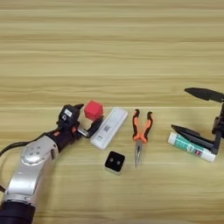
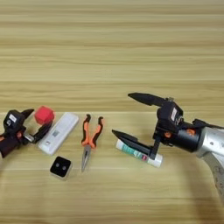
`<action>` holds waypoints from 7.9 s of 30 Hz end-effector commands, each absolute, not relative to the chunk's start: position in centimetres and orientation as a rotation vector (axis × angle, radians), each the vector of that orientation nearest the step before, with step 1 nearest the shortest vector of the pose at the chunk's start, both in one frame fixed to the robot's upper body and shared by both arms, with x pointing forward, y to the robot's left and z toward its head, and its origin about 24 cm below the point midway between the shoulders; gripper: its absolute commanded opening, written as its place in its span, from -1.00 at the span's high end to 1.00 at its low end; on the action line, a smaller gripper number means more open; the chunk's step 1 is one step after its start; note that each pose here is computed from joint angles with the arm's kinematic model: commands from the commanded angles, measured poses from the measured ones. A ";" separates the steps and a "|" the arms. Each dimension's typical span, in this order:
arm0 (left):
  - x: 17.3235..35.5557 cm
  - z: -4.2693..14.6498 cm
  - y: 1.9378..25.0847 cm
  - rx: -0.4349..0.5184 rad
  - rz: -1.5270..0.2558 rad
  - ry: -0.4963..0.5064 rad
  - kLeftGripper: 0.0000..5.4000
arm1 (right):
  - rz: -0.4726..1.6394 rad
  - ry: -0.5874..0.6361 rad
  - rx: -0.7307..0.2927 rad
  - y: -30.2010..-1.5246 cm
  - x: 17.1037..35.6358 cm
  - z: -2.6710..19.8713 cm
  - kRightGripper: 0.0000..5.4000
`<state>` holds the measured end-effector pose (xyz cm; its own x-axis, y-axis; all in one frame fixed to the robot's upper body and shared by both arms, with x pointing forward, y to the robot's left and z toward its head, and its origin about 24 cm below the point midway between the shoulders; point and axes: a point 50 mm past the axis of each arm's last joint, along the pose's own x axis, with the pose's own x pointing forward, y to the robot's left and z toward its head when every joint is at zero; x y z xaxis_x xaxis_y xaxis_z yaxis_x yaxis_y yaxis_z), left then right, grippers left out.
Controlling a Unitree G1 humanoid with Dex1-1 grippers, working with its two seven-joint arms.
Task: Move the objects on the table
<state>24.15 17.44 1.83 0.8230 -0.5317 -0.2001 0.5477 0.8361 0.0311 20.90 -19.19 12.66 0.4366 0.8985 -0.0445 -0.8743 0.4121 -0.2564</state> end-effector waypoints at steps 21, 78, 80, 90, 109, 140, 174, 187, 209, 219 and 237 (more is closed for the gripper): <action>24.6 1.3 17.6 0.092 -0.543 0.252 0.16 | 1.147 -0.122 -0.279 -18.9 20.3 13.1 -1.00; 22.8 8.2 13.6 0.165 -1.193 -0.071 0.16 | 1.267 -0.108 -0.298 -17.5 20.6 14.1 -1.00; 22.7 8.5 13.4 0.171 -1.226 -0.077 0.16 | 1.276 -0.104 -0.301 -17.5 20.6 14.1 -1.00; 22.4 9.0 12.9 0.196 -1.353 -0.068 0.16 | 1.341 -0.070 -0.326 -16.9 20.2 14.0 -1.00; 22.4 9.6 11.8 0.258 -1.542 -0.050 0.16 | 1.484 0.021 -0.369 -15.1 20.6 12.8 -1.00; 22.2 9.6 11.1 0.292 -1.607 -0.043 0.16 | 1.541 0.049 -0.376 -14.1 20.5 12.0 -0.10; 22.4 9.6 10.9 0.292 -1.594 -0.061 -0.09 | 1.540 0.041 -0.382 -14.1 20.8 12.0 0.14; 22.4 9.5 10.9 0.291 -1.577 -0.059 -0.55 | 1.518 0.038 -0.378 -14.4 21.0 11.9 0.14; 22.4 9.3 10.9 0.284 -1.563 -0.068 -1.00 | 1.142 0.061 -0.342 -21.5 22.0 11.5 0.14; 22.6 9.3 11.1 0.285 -1.553 -0.069 -1.00 | 0.868 0.124 -0.305 -25.9 23.1 9.6 0.14; 22.7 9.2 11.3 0.285 -1.540 -0.071 -1.00 | 0.638 0.199 -0.207 -30.8 24.5 5.6 0.14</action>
